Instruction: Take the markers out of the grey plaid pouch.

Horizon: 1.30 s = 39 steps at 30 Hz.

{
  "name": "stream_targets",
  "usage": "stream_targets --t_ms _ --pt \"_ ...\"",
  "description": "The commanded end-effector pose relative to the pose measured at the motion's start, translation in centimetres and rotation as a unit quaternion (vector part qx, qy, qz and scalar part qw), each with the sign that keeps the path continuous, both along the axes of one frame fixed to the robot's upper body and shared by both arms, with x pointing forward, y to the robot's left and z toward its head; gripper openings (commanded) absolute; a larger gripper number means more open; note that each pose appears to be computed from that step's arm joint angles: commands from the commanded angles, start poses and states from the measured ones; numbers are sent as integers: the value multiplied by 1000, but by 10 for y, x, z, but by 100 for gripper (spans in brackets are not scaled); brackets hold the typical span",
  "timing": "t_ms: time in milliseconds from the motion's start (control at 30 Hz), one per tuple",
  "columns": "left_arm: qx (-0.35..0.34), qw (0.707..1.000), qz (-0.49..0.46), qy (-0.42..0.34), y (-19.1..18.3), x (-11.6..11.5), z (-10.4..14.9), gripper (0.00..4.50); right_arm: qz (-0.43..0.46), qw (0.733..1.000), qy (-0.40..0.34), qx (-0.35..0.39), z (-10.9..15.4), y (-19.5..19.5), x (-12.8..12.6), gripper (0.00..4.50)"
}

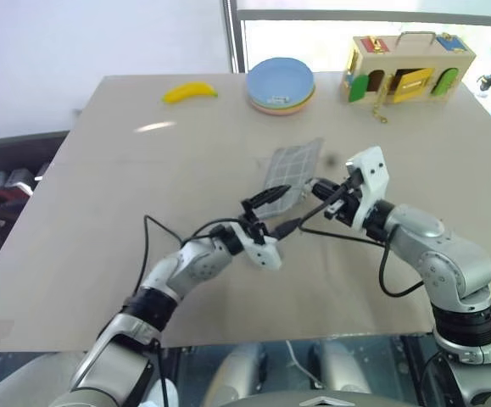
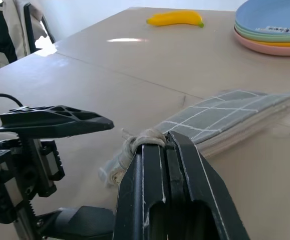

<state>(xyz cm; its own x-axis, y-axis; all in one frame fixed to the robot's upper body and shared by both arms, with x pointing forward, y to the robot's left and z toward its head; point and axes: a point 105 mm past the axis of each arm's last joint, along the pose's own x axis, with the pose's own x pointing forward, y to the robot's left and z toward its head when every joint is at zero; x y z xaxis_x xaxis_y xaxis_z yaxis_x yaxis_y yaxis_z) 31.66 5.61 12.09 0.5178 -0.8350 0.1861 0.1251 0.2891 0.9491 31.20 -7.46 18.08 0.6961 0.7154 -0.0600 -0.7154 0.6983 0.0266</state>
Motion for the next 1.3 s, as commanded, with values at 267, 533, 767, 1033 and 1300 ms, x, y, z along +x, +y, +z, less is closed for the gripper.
stream_targets --t_ms 267,533,767,1033,1300 --pt "-9 994 93 53 15 21 -5 447 24 999 -24 9 15 12 -10 0" --pt "-50 983 104 143 13 9 4 447 -3 1000 -15 -18 4 26 -9 0" --pt "-48 975 126 176 16 0 14 447 2 1000 -9 -14 3 39 -12 0" --pt "-19 974 139 180 15 -2 11 447 7 1000 -14 -7 9 44 -11 0" --pt "-13 975 132 178 11 -2 9 133 6 1000 -16 -7 11 42 -11 0"
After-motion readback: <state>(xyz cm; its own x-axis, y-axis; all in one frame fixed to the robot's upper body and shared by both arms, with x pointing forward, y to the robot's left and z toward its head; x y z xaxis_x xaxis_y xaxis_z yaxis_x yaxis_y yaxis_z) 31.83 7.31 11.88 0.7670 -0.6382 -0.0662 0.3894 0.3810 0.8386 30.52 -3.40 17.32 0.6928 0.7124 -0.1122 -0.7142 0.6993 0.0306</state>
